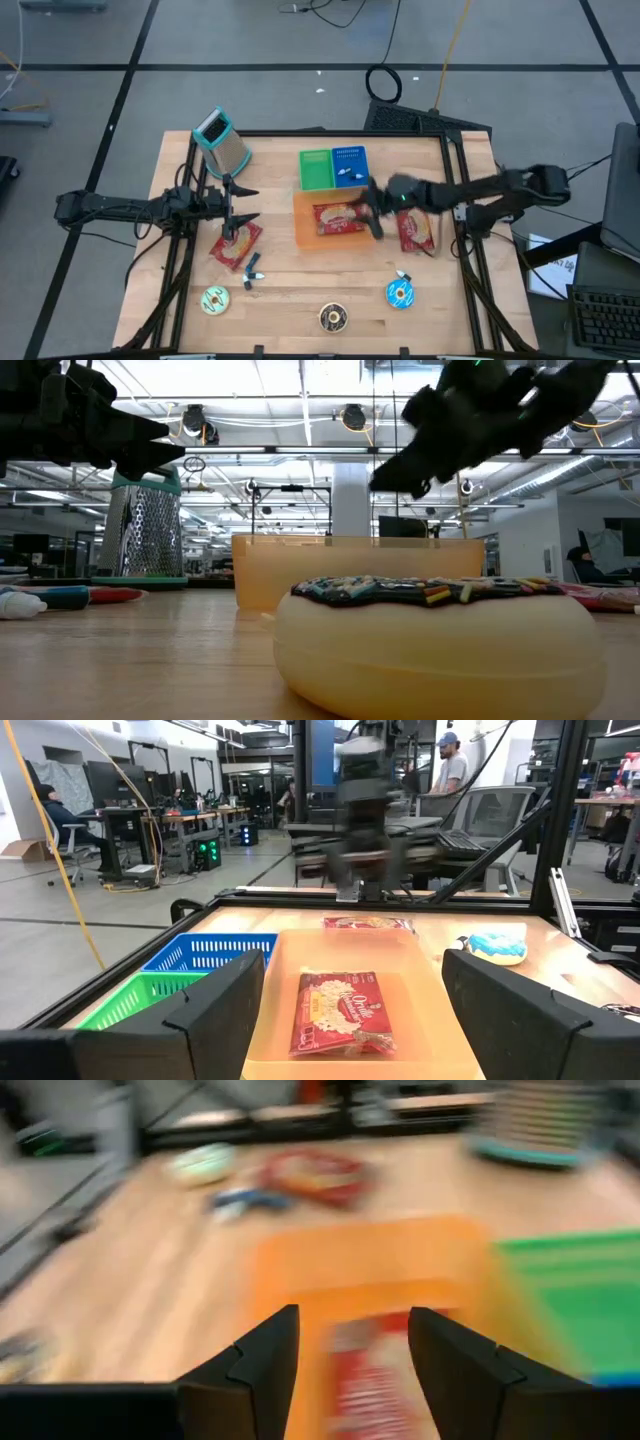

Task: Pick & Place Food Item
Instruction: Put the right violet food coloring bottle into the blue bin

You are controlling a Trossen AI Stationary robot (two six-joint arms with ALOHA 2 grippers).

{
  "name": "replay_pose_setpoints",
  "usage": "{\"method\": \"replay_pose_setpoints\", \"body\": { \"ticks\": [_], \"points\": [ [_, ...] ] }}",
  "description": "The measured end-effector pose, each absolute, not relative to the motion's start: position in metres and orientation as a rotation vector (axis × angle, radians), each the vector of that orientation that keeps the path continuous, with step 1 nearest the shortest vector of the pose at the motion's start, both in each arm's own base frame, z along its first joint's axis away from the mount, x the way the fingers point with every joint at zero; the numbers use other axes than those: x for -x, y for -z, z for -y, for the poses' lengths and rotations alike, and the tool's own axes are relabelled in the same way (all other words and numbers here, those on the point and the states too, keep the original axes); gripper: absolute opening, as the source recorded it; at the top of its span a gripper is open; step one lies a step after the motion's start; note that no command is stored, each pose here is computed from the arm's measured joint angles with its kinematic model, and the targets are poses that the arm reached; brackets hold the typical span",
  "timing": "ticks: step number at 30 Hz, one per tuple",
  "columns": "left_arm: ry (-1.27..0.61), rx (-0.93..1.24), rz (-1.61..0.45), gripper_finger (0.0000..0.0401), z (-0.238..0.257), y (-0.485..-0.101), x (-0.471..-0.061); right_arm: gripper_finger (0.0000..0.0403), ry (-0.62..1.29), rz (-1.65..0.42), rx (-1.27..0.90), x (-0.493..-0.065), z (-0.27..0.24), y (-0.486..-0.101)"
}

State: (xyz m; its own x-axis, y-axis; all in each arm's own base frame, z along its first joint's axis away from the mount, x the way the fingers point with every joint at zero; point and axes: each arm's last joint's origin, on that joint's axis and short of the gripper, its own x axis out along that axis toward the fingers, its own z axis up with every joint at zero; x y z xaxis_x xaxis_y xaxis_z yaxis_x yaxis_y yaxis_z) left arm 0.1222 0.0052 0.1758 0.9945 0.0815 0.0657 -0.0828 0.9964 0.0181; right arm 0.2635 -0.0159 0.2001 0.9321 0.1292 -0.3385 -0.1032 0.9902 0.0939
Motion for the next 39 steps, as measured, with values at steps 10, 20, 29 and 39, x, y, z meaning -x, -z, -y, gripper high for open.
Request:
{"method": "replay_pose_setpoints", "body": {
  "ticks": [10,20,29,39],
  "points": [
    [-0.082,-0.021,0.066,0.0306,-0.005,-0.176,-0.122,0.018,-0.101,-0.694,-0.132,-0.208,-0.094,-0.191],
    [-0.083,-0.021,0.065,0.0306,-0.005,-0.176,-0.122,0.018,0.061,-1.001,-0.265,-0.163,-0.134,-0.159],
    [-0.083,-0.021,0.065,0.0306,-0.005,-0.176,-0.122,0.018,0.102,-1.078,-0.259,-0.154,-0.147,-0.142],
    [-0.083,-0.021,0.065,0.0306,-0.005,-0.176,-0.122,0.018,0.111,-1.119,-0.261,-0.153,-0.148,-0.138]
  ]
}}
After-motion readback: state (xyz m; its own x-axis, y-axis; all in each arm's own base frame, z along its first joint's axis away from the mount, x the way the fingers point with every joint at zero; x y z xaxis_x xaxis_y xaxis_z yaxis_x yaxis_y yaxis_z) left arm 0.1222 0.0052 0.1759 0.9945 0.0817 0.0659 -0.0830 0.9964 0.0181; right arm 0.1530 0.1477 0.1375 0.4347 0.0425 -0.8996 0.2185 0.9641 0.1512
